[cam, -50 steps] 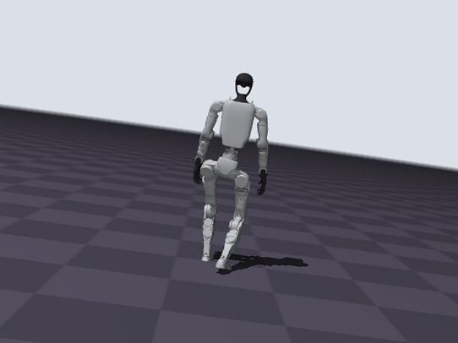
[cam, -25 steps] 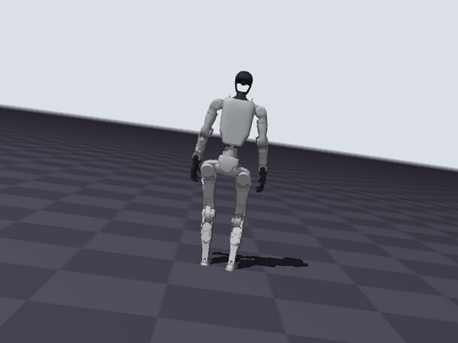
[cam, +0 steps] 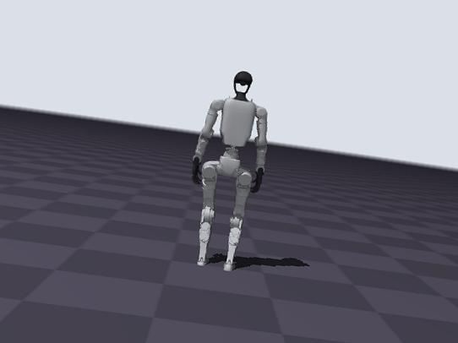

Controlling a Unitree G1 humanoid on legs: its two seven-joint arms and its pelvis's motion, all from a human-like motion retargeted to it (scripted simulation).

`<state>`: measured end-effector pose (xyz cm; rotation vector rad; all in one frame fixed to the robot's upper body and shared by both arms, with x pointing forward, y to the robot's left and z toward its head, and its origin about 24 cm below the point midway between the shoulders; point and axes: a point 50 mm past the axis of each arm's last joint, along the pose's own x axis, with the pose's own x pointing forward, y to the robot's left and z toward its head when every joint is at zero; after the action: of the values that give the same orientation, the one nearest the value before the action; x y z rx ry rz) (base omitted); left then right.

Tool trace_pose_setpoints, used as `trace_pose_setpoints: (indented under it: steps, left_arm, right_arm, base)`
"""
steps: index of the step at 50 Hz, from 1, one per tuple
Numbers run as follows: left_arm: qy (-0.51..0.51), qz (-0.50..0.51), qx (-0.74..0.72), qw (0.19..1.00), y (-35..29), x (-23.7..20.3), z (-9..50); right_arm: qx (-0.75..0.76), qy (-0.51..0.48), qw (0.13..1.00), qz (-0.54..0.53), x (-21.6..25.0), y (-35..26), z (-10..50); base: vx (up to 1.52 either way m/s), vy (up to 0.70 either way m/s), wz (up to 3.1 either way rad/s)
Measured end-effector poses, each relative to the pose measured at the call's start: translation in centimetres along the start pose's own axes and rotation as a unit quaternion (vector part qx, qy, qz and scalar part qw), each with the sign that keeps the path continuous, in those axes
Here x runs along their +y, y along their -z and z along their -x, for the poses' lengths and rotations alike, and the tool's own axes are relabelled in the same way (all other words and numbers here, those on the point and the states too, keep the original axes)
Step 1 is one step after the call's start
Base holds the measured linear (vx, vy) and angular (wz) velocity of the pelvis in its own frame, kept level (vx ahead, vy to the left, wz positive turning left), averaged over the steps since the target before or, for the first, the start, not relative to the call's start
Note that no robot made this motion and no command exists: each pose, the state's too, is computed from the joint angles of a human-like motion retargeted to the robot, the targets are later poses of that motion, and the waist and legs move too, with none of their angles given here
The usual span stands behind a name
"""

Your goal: Walk

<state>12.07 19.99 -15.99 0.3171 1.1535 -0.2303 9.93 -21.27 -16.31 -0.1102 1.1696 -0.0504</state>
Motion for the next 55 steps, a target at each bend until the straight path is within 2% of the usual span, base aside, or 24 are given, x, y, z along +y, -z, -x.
trace_pose_setpoints:
  steps: [14,30,38,47,55]
  left_arm:
    - [-0.008,0.036,-0.023,0.999,-1.0,-0.6,-0.2]
    - [-0.024,0.085,0.010,0.996,1.5,-0.6,0.2]
    - [-0.030,0.096,0.018,0.995,2.1,-1.0,0.3]
    - [-0.033,0.084,-0.014,0.996,-0.1,-1.2,-0.1]
    - [-0.043,0.054,-0.095,0.993,-5.5,-0.2,-0.4]
  right_arm:
    - [-0.015,0.004,1.000,-0.009,-0.6,-1.4,-0.2]
    - [-0.054,0.059,0.997,0.019,-3.2,-3.7,-0.1]
    - [-0.033,0.087,0.995,0.035,-4.5,-2.2,0.3]
    - [-0.016,0.108,0.993,0.044,-5.1,-1.5,0.4]
    - [-0.013,0.102,0.994,0.043,-4.6,-2.0,0.2]
  base:
    - [-0.06,-0.07,0.36]
    - [-0.13,-0.04,0.50]
    - [-0.16,0.02,0.17]
    - [-0.16,0.04,0.10]
    - [-0.20,0.06,0.04]
